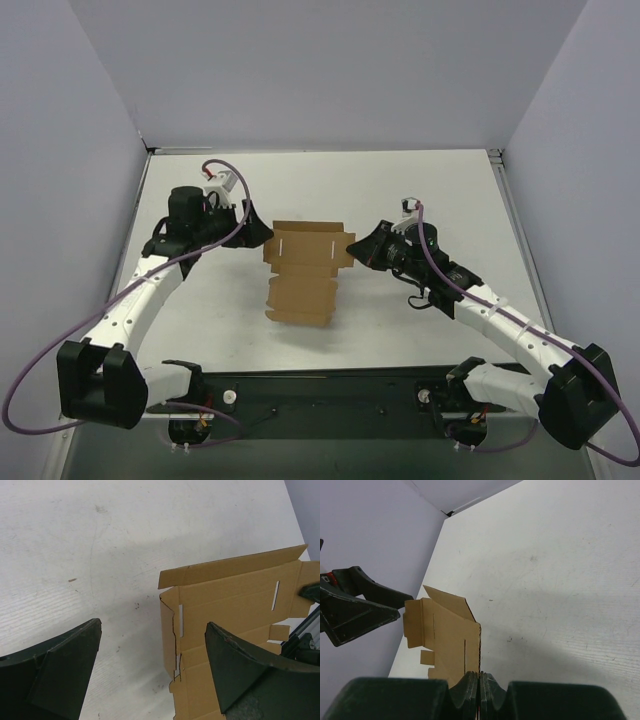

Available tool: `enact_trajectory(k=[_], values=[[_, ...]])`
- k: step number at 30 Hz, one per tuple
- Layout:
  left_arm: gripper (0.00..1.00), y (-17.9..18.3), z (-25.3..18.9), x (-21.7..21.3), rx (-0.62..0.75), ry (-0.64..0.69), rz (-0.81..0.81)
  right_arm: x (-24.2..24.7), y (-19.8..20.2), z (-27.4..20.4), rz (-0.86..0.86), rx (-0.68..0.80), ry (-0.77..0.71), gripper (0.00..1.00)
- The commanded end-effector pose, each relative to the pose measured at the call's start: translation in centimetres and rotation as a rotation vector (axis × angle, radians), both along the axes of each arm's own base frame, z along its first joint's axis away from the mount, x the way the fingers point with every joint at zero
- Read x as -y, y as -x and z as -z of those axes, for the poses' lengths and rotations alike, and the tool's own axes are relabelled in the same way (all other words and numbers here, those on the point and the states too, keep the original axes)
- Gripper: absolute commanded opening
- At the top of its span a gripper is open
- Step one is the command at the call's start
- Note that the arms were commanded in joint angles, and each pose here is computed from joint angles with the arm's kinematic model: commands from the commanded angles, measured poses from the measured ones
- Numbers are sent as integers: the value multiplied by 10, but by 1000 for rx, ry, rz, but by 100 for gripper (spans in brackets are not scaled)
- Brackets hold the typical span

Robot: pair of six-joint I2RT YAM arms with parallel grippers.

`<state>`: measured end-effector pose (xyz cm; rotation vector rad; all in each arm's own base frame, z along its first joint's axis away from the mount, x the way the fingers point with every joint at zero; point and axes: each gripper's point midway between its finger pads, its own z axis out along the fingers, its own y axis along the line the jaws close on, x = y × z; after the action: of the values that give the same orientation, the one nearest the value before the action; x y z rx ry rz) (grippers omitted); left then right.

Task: Fold the paper box

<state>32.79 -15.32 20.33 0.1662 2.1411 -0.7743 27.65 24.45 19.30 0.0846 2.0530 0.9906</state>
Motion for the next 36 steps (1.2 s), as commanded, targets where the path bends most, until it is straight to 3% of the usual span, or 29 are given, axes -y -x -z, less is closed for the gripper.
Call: enact_trajectory(k=[1,9,12,13,15,16,17,18,19,21,22,25,30,34,36], values=[[94,-2,-10,17,24,50,91,-7,4,-16,-45,59,-30,0],[69,4,4,27,-36,37,155,-7,5,-24,-52,82,-44,0],[45,5,5,31,-44,44,178,-7,4,-24,-49,83,-36,0],[30,5,4,31,-40,45,180,-6,4,-23,-47,79,-29,0],[16,7,3,33,-33,45,191,-3,3,-21,-34,76,-15,0],[4,7,1,33,-22,39,199,-1,3,-20,-31,68,-5,0],[0,8,1,34,-14,34,206,0,3,-21,-27,68,3,2],[0,11,-2,37,-3,30,219,2,3,-22,-28,80,20,7],[0,12,-3,38,18,15,237,4,4,-22,-31,79,46,23],[0,18,-9,41,56,-16,273,16,1,-25,-7,115,130,44],[0,19,-10,40,68,-26,280,24,3,-19,2,98,184,63],[0,29,-18,44,116,-46,331,42,6,-36,-1,172,300,75],[0,43,-24,52,162,-69,421,35,20,-59,-140,278,365,75],[0,40,-15,47,169,-158,366,35,15,-67,-53,198,321,71],[0,37,-11,46,178,-199,323,33,12,-69,71,70,183,71]])
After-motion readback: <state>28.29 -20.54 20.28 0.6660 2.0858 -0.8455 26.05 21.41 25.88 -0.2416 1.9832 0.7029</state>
